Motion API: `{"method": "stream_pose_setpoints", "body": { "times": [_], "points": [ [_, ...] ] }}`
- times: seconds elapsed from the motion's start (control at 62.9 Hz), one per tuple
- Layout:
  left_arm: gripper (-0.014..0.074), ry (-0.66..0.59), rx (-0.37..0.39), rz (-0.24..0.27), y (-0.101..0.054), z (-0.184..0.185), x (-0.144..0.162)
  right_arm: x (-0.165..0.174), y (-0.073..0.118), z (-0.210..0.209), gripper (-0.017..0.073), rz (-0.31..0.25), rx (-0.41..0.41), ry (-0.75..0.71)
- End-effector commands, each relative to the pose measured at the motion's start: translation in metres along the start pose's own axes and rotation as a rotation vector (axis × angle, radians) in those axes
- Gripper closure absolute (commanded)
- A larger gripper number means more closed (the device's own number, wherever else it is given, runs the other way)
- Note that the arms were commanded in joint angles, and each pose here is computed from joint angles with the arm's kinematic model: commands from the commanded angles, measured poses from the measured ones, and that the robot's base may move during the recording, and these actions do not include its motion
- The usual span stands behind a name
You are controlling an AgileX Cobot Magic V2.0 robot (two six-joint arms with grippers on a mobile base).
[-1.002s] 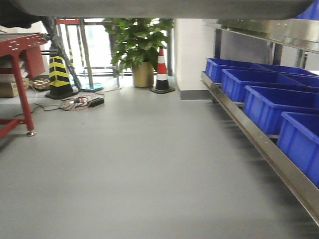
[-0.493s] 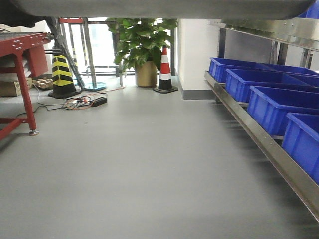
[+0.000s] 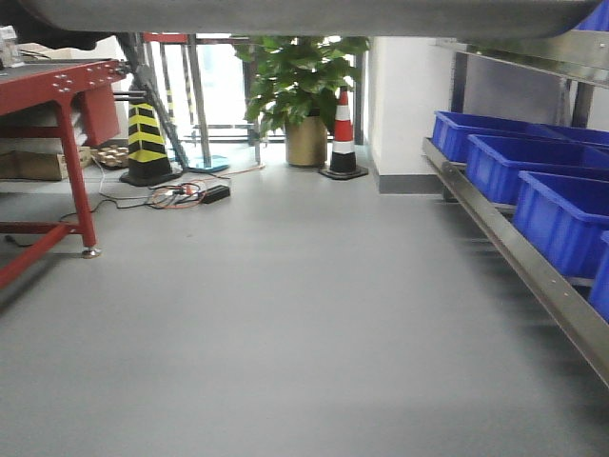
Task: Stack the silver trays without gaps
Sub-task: 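Drive away from the rack while holding the tray in both grippers, then turn and drive to the other rack, keeping the tray held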
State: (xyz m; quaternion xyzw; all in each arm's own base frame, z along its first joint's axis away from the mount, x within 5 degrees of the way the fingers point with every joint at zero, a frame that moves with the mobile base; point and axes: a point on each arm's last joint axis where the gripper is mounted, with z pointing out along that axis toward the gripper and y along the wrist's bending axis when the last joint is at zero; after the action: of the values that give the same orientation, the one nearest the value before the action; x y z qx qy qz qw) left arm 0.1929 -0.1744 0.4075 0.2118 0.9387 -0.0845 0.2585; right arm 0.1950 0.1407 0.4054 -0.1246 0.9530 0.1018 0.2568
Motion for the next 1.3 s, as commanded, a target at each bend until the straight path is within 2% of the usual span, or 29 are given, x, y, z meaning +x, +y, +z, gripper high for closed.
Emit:
{"method": "stream_pose_setpoints", "body": {
  "times": [0.0, 1.288],
  "points": [
    [0.0642, 0.003, 0.087, 0.024, -0.0088, -0.0202, 0.0053, -0.0098, 0.0107, -0.0173, 0.0503, -0.018, -0.117, -0.148],
    [0.0642, 0.003, 0.087, 0.024, -0.0088, -0.0202, 0.0053, -0.0098, 0.0108, -0.0173, 0.0503, -0.017, -0.118, -0.147]
  ]
}}
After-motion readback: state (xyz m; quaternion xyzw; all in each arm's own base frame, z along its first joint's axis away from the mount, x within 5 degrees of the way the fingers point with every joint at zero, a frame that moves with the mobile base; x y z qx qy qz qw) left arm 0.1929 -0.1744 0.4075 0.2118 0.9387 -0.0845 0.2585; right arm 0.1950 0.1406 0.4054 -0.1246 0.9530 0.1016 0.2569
